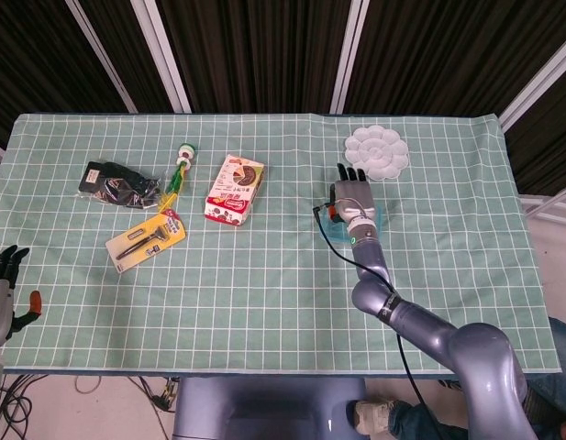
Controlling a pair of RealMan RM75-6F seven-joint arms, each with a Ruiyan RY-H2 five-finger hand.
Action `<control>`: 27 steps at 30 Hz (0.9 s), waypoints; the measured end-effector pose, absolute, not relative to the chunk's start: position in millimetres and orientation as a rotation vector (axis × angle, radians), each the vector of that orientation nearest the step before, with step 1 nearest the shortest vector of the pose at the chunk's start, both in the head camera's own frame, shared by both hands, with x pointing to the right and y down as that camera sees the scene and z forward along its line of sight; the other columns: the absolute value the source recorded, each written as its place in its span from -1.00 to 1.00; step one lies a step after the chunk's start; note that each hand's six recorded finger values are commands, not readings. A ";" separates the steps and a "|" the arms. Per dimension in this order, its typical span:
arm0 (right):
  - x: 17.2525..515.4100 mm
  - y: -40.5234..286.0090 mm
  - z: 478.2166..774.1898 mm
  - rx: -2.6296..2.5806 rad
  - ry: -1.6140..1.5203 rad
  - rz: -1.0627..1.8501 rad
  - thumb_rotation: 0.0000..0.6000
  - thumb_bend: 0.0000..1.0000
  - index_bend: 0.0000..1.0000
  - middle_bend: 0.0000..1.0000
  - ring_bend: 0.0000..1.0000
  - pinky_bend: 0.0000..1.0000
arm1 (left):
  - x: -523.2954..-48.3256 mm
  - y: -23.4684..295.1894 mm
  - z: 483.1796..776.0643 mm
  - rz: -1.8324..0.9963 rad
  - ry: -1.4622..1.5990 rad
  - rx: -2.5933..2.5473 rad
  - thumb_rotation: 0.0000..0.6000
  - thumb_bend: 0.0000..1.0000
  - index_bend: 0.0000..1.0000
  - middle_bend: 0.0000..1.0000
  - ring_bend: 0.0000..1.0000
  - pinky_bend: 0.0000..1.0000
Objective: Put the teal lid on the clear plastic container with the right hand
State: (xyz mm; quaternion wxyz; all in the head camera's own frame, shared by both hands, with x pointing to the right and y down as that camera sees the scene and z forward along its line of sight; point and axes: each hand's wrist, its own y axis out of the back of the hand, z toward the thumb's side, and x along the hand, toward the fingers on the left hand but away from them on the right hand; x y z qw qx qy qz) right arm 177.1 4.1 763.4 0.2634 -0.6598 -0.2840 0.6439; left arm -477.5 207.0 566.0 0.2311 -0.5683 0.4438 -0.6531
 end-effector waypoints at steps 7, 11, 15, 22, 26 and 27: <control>175.3 -2.7 755.6 -1.789 -0.827 1.718 1.00 -0.13 -0.50 -0.96 -1.00 -1.00 | -477.6 206.8 565.8 -1.794 1.221 -1.562 1.00 0.08 -0.83 -1.00 -1.00 -1.00; 175.6 -14.8 739.5 -1.783 -0.933 1.660 1.00 -0.26 -0.99 -0.98 -1.00 -1.00 | -477.3 206.4 564.9 -1.787 1.222 -1.560 1.00 0.08 -0.83 -1.00 -1.00 -1.00; 181.3 -23.7 716.8 -1.751 -1.009 1.601 1.00 -0.35 -1.00 -1.00 -1.00 -1.00 | -477.0 206.9 565.4 -1.786 1.213 -1.557 1.00 0.08 -0.83 -1.00 -1.00 -1.00; 194.3 -17.5 671.4 -1.733 -1.032 1.517 1.00 -0.40 -1.00 -1.00 -1.00 -1.00 | -473.3 207.7 563.8 -1.759 1.194 -1.544 1.00 0.08 -0.83 -1.00 -1.00 -1.00; 209.2 2.3 641.8 -1.732 -1.024 1.478 1.00 -0.40 -1.00 -1.00 -1.00 -1.00 | -471.0 207.3 560.4 -1.732 1.199 -1.535 1.00 0.08 -0.83 -1.00 -1.00 -1.00; 216.1 11.1 632.1 -1.730 -1.025 1.467 1.00 -0.40 -1.00 -1.00 -1.00 -1.00 | -470.0 206.9 559.1 -1.721 1.200 -1.531 1.00 0.08 -0.83 -1.00 -1.00 -1.00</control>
